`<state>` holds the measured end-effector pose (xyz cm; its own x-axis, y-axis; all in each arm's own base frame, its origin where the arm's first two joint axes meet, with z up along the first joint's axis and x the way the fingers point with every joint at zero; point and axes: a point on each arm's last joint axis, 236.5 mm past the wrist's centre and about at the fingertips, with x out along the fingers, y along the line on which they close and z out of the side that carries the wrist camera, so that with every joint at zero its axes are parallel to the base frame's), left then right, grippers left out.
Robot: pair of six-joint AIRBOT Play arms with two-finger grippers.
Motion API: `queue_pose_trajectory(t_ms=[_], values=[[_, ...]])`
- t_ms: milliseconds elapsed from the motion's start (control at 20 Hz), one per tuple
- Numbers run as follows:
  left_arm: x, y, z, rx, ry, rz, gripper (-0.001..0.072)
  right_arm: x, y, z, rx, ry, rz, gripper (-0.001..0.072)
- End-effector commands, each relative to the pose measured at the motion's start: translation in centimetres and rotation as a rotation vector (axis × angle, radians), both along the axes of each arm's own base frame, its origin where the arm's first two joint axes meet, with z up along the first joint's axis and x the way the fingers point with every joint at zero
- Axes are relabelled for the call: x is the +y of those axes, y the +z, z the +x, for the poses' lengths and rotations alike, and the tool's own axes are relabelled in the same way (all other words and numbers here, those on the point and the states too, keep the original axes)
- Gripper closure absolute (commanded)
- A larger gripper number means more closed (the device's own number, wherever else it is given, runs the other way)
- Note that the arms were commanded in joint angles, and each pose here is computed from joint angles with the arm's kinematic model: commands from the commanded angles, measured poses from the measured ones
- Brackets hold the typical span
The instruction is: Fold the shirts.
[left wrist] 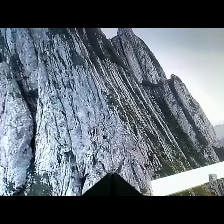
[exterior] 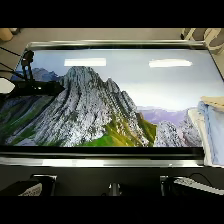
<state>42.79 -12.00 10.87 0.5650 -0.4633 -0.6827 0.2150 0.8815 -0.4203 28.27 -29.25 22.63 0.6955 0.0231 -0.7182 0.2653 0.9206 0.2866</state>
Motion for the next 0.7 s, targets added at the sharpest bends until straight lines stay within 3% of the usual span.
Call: queue_pose_trajectory(t_ms=[0, 100, 350, 450, 500, 550, 600, 650], values=[[0.0, 0.0, 0.0, -0.002, 0.001, 0.0, 0.0681, -1.4, -4.1, -8.8, 0.314, -0.185, 0.063, 0.0694], [-0.1, 0.0, 0.0, -0.002, -0.001, 0.0, 0.0681, -0.9, -6.1, -10.8, 0.406, -0.22, 0.086, 0.0694], [-0.1, 0.0, 0.0, -0.001, -0.002, 0.0, 0.0681, 3.7, -14.2, -14.7, 0.612, -0.219, 0.303, 0.0694], [-0.2, 0.0, 0.0, -0.001, -0.003, 0.0, 0.0681, 3.6, -16.3, -17.1, 0.703, -0.262, 0.28, 0.0693], [-0.2, 0.0, 0.0, -0.001, -0.003, -0.001, 0.0681, 2.8, -16.7, -17.4, 0.71, -0.286, 0.243, 0.0629], [-0.2, 0.0, -0.1, 0.002, -0.002, -0.003, 0.0681, 1.8, -16.8, -17.3, 0.698, -0.305, 0.206, 0.0369], [-0.2, 0.0, -0.1, 0.003, -0.002, -0.003, 0.0681, 1.2, -16.8, -16.7, 0.67, -0.314, 0.184, -0.0007], [-0.2, 0.1, -0.1, 0.002, -0.002, -0.006, 0.0681, 0.2, -16.7, -15.7, 0.62, -0.308, 0.143, -0.0005]])
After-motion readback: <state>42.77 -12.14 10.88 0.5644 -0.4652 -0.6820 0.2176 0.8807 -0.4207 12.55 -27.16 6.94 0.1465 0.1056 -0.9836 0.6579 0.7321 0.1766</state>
